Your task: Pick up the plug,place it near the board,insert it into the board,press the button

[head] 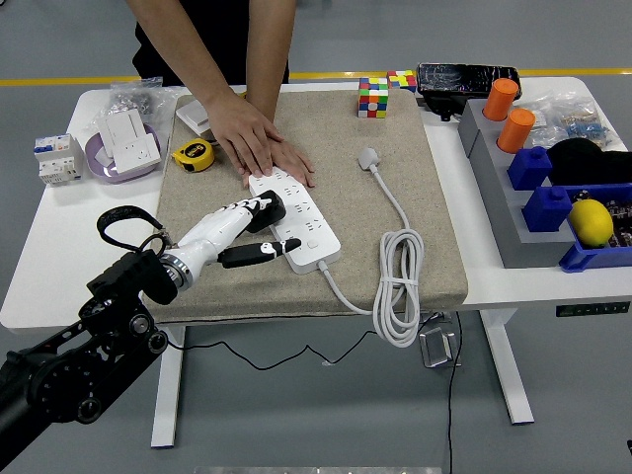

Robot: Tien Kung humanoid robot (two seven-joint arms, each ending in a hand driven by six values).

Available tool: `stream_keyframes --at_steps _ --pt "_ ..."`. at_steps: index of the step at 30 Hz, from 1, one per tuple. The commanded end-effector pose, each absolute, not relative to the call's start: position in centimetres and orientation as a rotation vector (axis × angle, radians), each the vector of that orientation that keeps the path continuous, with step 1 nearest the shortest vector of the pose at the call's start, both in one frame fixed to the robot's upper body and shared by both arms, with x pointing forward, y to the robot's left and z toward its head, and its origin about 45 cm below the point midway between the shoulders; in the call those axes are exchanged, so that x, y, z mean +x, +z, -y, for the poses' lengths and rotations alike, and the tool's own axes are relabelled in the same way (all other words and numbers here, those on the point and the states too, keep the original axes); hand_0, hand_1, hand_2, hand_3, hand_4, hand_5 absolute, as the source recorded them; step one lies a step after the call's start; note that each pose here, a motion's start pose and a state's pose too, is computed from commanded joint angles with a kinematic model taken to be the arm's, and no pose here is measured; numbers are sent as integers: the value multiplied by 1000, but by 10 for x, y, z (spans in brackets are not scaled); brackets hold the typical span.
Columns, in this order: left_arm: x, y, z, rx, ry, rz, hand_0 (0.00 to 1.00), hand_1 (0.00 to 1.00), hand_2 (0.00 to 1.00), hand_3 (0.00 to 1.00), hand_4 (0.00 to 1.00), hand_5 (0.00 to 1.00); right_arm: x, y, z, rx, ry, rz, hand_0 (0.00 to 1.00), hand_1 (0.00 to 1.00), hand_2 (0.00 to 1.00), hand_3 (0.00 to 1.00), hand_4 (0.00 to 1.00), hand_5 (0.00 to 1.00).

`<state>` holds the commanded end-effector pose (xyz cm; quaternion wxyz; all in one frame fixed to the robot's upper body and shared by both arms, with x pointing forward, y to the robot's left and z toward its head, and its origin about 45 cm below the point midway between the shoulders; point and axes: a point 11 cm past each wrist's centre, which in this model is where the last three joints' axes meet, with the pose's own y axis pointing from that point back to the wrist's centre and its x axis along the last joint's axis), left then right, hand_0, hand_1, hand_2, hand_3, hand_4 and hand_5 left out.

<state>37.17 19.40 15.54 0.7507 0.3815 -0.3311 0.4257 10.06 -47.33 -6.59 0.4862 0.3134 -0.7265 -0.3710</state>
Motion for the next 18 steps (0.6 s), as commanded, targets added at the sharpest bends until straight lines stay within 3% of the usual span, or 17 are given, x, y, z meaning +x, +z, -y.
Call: stream_keyframes --at_steps 18 --pt "375 158 -194 852 907 778 998 998 998 970 998 998 99 -66 475 762 -894 1760 895 835 792 791 998 979"
